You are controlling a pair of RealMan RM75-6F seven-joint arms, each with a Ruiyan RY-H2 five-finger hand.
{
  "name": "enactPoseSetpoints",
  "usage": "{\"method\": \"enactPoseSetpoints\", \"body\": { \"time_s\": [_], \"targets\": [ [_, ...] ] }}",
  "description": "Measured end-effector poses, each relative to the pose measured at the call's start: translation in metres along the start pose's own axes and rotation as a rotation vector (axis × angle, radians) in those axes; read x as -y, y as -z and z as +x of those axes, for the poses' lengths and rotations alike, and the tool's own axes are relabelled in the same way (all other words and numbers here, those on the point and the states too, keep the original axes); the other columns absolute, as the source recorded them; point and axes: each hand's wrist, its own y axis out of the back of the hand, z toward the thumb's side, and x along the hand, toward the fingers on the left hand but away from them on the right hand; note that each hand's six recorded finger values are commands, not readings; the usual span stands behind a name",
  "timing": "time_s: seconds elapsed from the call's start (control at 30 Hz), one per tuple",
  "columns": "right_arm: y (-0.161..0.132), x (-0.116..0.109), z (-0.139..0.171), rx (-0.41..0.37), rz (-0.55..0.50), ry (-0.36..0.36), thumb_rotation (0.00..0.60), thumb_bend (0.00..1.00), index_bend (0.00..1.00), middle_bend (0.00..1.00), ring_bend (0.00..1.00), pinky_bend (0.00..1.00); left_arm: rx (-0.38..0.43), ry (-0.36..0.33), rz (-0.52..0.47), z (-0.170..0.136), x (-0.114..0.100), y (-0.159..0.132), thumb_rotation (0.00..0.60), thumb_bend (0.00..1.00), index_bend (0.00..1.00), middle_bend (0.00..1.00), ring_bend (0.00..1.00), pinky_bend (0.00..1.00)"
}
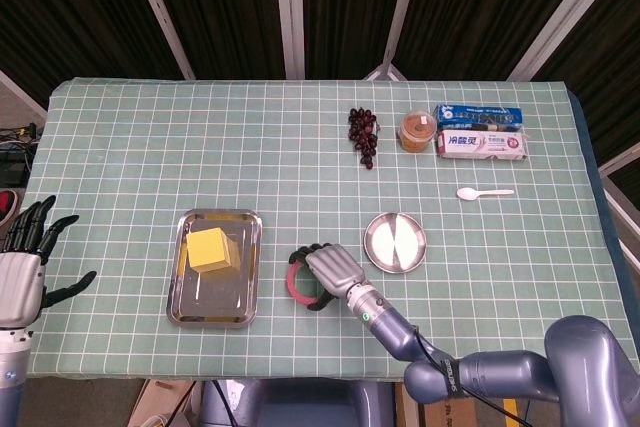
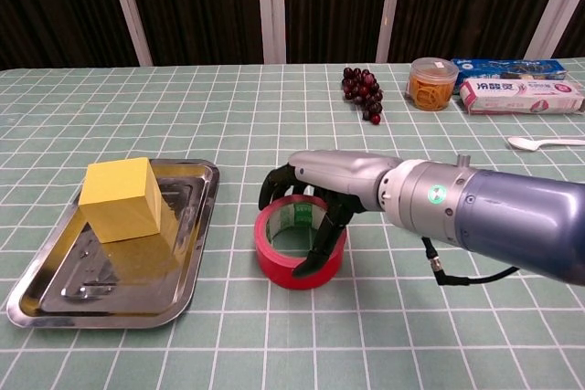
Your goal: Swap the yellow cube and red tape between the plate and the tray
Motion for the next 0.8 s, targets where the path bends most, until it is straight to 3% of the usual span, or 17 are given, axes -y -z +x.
{"method": "enactPoseSetpoints", "body": {
  "time_s": [0.3,0.53,0.8],
  "targets": [
    [0.026,-0.048,0.014,0.044,-0.006,0.108,0.600,0.20,0.40,0.31,0.45,0.43,-0.006,-0.018,0.005,0.000,-0.004,0.002,0.600,0.00,0.21,0.00,0.00,0.09],
    [0.076,-0.092,0.037,0.154,0.037,0.157,0.600,0.20,0.40,0.31,0.45,0.43,-0.005,-0.022,0.012,-0.001,-0.004,0.000,0.600,0.00,0.21,0.00,0.00,0.09],
    [0.125,-0.087,0.058,0.239,-0.002,0.092,0.600,0.20,0.40,0.31,0.43,0.43,-0.010,-0.043,0.004,-0.002,-0.008,-0.001,0.600,0.00,0.21,0.00,0.00,0.09]
  ]
}}
